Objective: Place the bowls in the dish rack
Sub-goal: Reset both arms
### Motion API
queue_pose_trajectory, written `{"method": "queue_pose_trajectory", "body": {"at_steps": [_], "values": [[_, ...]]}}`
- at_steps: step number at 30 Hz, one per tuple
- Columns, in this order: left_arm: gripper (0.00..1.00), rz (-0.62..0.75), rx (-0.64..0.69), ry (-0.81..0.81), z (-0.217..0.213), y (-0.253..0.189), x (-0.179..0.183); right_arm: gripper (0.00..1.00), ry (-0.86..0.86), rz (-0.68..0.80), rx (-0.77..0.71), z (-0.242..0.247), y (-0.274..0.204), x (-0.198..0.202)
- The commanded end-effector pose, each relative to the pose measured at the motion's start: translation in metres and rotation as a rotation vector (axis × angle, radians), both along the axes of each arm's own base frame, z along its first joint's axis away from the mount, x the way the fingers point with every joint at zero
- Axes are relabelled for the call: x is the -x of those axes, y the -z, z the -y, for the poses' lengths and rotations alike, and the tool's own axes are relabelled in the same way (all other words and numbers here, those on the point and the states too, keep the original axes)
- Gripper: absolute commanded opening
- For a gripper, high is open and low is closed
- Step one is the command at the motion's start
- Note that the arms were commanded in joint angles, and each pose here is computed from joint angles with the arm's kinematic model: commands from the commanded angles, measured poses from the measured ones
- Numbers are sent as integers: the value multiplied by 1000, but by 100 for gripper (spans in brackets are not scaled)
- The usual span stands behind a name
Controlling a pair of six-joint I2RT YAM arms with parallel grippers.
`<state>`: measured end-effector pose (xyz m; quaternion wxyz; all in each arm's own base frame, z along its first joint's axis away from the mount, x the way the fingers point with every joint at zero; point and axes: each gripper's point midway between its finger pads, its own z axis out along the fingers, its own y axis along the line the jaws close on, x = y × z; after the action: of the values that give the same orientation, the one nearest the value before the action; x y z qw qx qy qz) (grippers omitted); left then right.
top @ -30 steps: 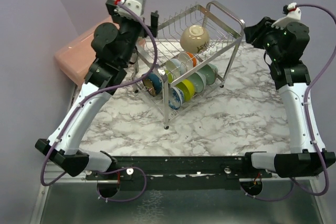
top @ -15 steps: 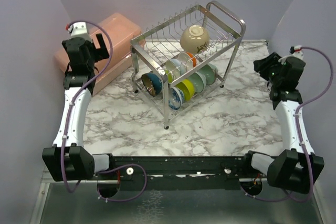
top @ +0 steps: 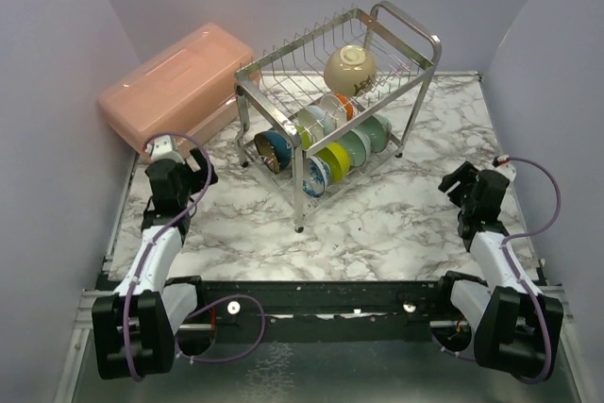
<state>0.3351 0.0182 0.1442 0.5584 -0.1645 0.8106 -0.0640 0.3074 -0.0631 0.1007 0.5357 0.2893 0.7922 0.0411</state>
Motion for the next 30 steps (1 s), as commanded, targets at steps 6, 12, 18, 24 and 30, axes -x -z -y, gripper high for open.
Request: {"method": "queue_pose_trajectory", "body": {"at_steps": [6,12,18,24,30], "values": [[99,272,-83,-297,-31,-1,7,73,130,133,133,33,-15,-12],[99,231,-216,-343,-34,25,8,75,65,325,255,26,-18,-5],[99,240,-321,-282,-21,37,-7,97,57,326,282,29,-20,-12],[99,331,-325,-187,-5,42,-18,100,67,350,311,33,-25,-20],[99,326,-346,-137,2,48,-24,100,-22,380,300,20,-27,-34]]}}
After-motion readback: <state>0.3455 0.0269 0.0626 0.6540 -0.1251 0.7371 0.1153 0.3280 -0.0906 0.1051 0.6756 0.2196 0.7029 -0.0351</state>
